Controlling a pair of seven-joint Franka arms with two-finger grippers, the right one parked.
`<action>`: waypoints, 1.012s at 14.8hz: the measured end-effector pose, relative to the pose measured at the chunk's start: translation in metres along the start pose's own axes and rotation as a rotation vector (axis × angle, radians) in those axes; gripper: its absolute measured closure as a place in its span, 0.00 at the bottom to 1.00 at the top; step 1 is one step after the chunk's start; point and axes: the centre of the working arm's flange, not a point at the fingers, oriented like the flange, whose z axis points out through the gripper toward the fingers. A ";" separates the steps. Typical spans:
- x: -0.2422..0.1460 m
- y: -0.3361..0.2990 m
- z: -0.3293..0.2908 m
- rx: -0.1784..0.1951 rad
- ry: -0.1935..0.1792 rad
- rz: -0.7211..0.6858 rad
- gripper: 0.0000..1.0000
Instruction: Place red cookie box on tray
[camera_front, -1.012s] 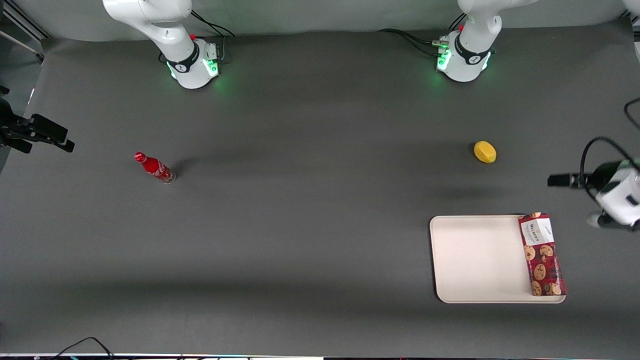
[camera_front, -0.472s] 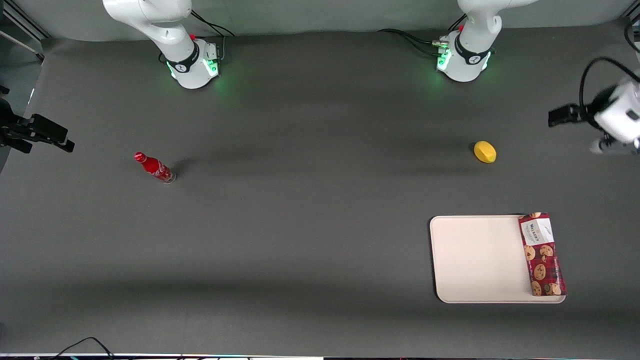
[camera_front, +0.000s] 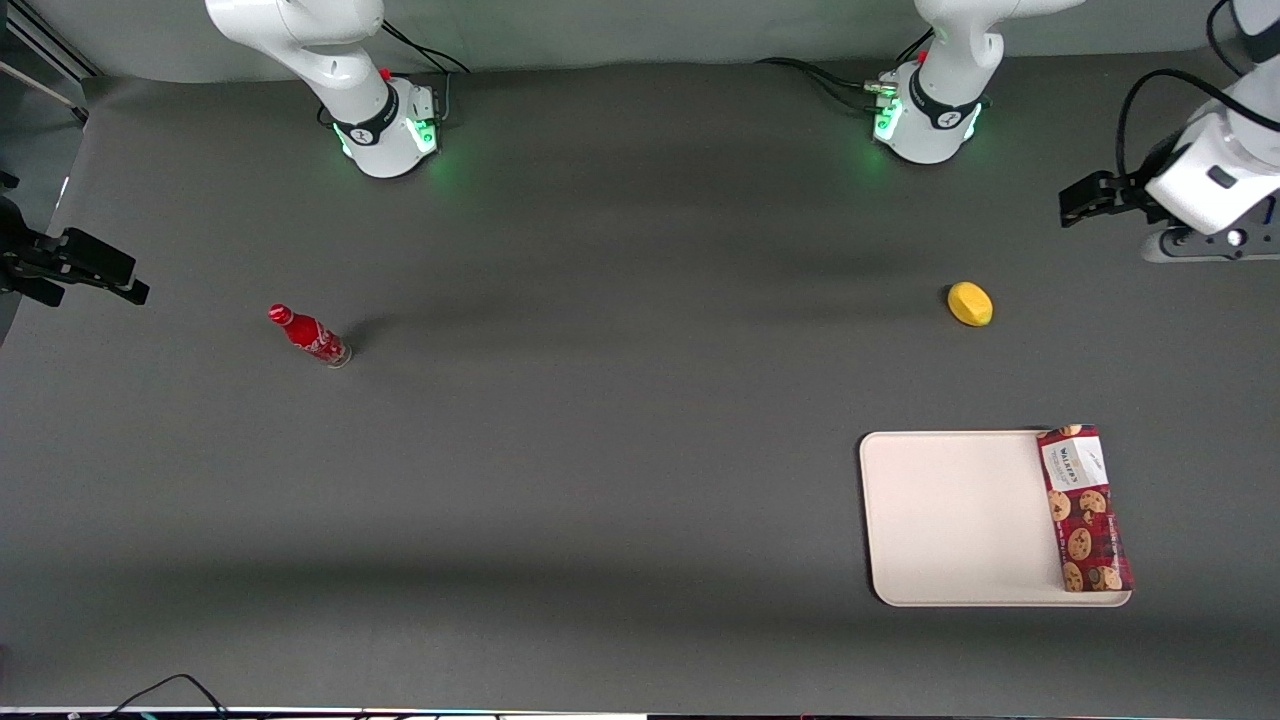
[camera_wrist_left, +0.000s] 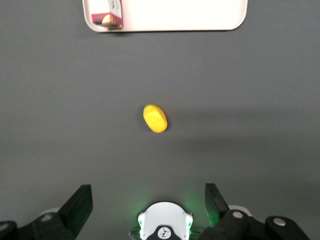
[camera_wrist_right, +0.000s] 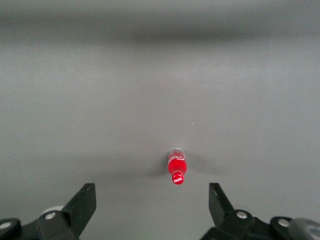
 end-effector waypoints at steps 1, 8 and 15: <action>0.001 0.006 -0.006 0.001 0.019 0.001 0.00; 0.027 0.017 -0.031 -0.007 0.067 0.010 0.00; 0.042 0.020 -0.018 -0.008 0.046 0.015 0.00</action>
